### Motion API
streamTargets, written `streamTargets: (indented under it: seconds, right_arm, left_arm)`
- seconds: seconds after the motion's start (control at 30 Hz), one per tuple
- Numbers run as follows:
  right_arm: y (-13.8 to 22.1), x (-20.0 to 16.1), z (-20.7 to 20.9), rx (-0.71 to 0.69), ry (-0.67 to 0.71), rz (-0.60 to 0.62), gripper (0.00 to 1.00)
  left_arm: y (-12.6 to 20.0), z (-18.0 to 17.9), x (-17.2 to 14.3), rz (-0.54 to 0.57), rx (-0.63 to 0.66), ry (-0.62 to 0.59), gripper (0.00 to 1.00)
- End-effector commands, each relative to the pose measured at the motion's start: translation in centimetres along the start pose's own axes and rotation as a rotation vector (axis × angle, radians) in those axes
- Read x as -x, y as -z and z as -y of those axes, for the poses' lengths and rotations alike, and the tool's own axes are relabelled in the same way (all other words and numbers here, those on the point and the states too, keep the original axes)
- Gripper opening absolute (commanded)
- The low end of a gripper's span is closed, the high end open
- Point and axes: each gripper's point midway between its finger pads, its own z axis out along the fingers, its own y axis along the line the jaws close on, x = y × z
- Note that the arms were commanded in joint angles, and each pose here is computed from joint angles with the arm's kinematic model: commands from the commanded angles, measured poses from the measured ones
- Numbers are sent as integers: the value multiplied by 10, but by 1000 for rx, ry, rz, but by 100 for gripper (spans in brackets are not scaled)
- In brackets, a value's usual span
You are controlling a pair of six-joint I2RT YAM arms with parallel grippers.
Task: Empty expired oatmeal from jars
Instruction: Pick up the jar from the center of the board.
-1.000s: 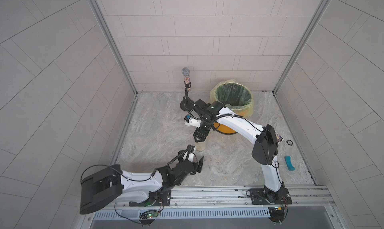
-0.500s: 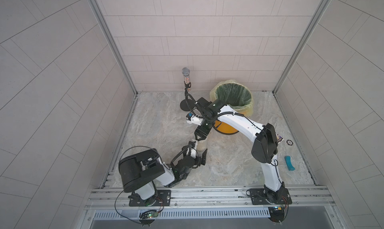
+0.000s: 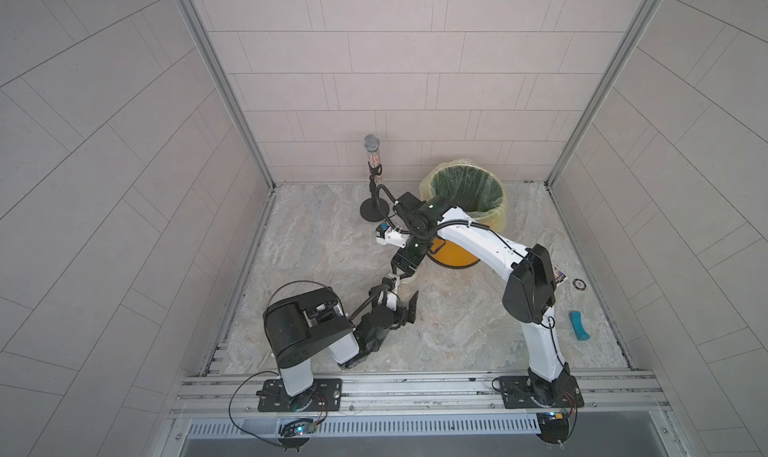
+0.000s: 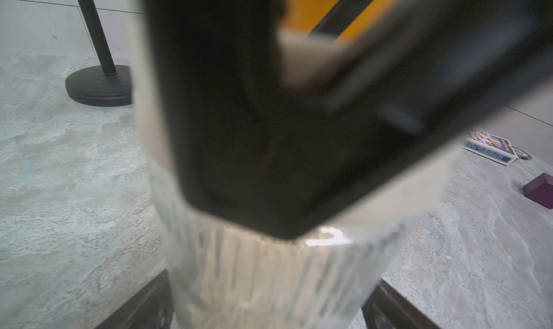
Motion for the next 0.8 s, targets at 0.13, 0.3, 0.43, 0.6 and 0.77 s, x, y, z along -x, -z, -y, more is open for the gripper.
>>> streamTargets:
  seconds: [0.13,0.3,0.43,0.6,0.77]
  right_arm:
    - [-9,-12,-6,106,-81,-59,21]
    - [-11,-17,-5,143,-106,-77,20]
    - [-11,-18,-2,147,-116,-77,21]
    - [-15,-18,-3,166,-129,-84,21]
    - [-15,-21,-1,169,-132,-96,21]
  left_arm:
    - [-8,5,3,15,-17,3,96]
    - [-11,4,-1,2,-17,-1,92]
    - [-16,9,2,12,-29,11,86]
    - [-16,7,0,5,-25,7,79]
    - [-15,7,0,-1,-43,13,63]
